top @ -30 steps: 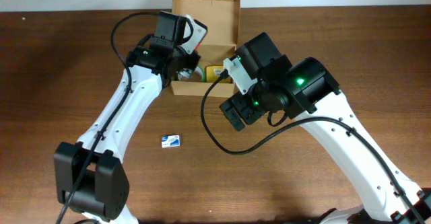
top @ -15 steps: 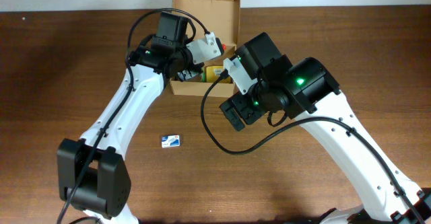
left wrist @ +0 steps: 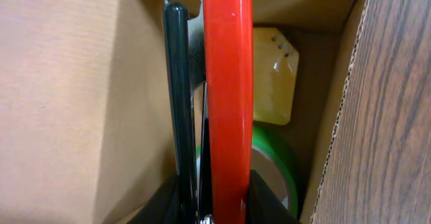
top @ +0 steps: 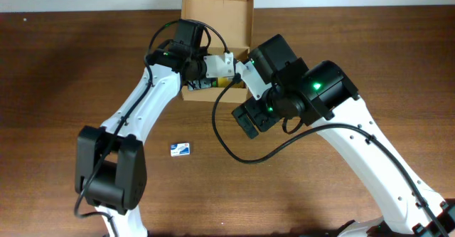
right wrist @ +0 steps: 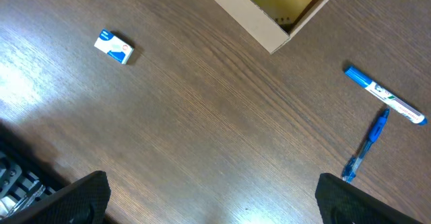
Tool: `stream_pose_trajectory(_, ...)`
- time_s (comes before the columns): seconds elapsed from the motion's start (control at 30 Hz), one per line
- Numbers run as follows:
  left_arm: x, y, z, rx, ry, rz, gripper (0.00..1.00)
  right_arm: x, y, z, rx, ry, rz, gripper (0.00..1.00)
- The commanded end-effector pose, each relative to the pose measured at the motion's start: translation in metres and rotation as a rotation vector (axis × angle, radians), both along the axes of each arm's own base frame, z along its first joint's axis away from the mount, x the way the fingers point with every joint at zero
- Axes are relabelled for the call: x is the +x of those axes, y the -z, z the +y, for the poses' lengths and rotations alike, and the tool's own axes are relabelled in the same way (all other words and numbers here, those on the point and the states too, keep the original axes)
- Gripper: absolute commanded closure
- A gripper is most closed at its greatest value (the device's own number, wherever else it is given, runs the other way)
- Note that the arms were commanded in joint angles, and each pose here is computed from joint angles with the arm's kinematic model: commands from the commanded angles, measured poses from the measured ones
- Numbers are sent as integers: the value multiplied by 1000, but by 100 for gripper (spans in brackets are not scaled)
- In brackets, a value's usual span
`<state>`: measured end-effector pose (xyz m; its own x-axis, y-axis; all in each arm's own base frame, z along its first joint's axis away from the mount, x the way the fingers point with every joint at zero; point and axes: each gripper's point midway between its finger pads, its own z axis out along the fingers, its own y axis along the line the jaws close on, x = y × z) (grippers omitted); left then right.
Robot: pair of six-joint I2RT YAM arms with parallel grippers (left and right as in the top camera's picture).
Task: Pack container
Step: 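Lower the stapler into the box with the left gripper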
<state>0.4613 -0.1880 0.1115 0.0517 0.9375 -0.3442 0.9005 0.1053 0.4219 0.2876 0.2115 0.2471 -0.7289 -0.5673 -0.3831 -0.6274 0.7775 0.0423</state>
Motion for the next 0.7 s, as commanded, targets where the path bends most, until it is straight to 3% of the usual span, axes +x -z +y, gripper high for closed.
stream_pose_trajectory(0.0, 4, 2, -6, -1, 51, -8, 98, -1, -13, 0, 28, 3, -29, 1)
stream_pose_trajectory(0.53, -3, 23, -4, 36, 86, 45, 98, -1, -13, 0, 28, 3, -29, 1)
stream_pose_trajectory(0.67, -3, 24, -4, 36, 86, 48, 87, -1, -13, 0, 28, 3, -29, 1)
